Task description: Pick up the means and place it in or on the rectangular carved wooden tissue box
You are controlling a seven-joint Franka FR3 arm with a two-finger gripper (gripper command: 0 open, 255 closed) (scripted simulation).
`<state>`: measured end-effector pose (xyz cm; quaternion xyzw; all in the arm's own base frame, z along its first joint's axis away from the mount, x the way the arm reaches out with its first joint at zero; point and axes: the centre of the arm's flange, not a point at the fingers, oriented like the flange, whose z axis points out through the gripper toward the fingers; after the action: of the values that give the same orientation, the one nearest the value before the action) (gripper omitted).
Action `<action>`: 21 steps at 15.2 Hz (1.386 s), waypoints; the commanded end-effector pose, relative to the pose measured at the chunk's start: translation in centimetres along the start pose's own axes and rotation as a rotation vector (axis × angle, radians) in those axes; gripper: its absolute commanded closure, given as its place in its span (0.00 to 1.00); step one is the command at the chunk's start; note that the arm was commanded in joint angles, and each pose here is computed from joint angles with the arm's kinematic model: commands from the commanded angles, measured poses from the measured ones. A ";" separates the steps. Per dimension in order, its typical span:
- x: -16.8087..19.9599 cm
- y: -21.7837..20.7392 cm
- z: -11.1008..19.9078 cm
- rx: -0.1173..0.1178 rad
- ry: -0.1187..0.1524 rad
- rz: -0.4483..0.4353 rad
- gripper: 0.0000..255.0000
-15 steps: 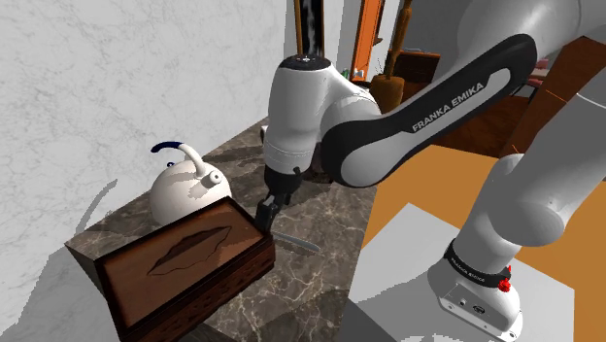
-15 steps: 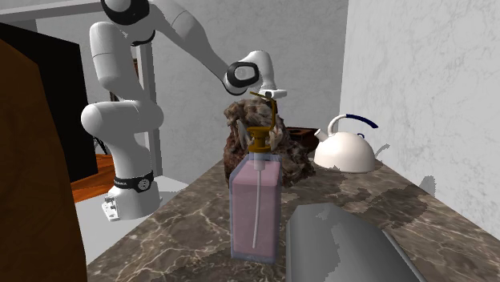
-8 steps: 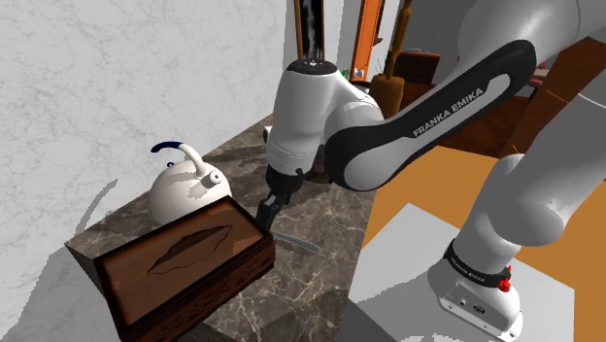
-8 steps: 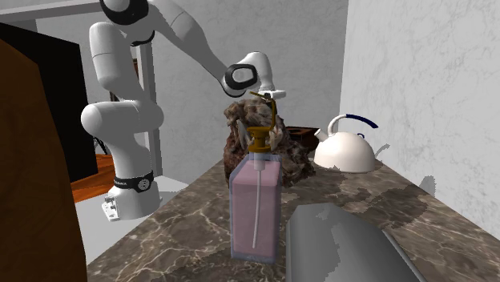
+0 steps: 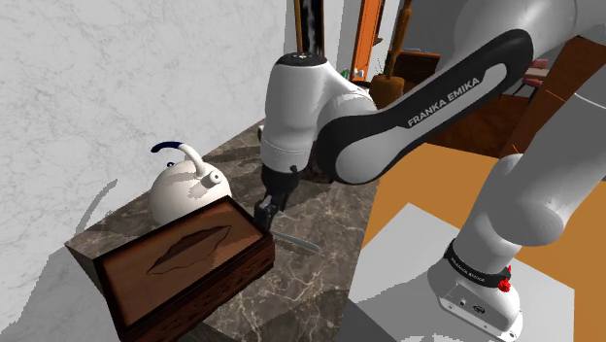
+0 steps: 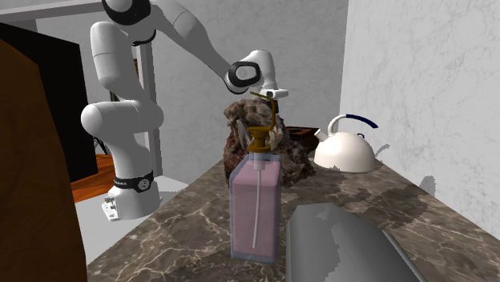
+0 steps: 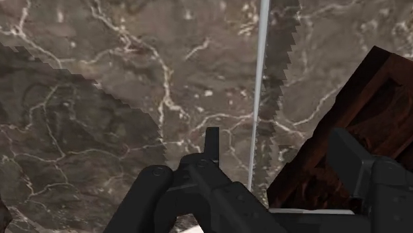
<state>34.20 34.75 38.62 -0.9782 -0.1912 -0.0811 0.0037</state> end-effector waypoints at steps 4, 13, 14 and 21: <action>-0.4 0.3 -0.4 -0.014 -0.072 -0.003 1.00; -3.4 0.2 1.1 -0.009 0.017 -0.005 0.00; -3.4 0.2 1.6 -0.009 0.017 -0.005 0.00; -3.4 0.2 4.1 -0.009 0.017 -0.005 0.00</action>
<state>32.02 33.88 36.98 -0.9716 -0.1970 -0.1304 0.0125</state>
